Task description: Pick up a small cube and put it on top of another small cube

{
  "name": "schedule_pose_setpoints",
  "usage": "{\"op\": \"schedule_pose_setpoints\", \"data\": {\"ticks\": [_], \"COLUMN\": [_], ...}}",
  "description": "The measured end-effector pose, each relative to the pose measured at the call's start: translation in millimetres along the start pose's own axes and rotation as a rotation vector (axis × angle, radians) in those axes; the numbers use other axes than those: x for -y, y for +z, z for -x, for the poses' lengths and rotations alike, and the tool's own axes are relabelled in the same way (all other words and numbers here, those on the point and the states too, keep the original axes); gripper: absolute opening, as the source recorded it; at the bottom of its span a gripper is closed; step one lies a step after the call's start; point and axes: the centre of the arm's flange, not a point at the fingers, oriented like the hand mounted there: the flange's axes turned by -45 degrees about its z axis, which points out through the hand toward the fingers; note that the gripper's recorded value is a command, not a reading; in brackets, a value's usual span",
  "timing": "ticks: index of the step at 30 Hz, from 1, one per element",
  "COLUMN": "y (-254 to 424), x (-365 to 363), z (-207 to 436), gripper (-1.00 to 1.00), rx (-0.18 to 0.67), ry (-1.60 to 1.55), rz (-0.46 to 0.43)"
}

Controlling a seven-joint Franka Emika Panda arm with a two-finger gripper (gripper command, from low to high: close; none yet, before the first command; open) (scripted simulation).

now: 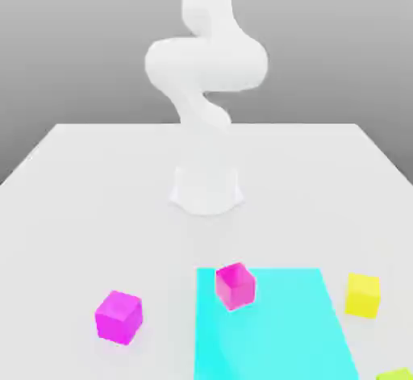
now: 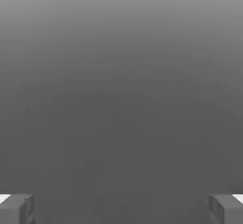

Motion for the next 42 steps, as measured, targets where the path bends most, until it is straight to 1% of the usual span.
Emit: {"op": "schedule_pose_setpoints", "data": {"ticks": [8,16,24,33,37,38,42], "y": [128.3,252.0,361.8,457.6,502.6,511.0,511.0], "x": [54.0,111.6,172.9,239.4,248.6,248.9,249.0], "z": [-4.2,28.4,95.9,204.6,251.1,259.7,259.7], "gripper": [0.0,0.0,0.0,0.0,0.0,-1.0,-1.0], "rx": [0.183,0.355,0.522,0.71,0.733,0.734,0.734], "ry": [-0.068,-0.139,-0.203,-0.247,-0.249,-0.25,-0.25], "rz": [0.028,0.021,-0.021,-0.1,-0.113,-0.113,-0.113]}}
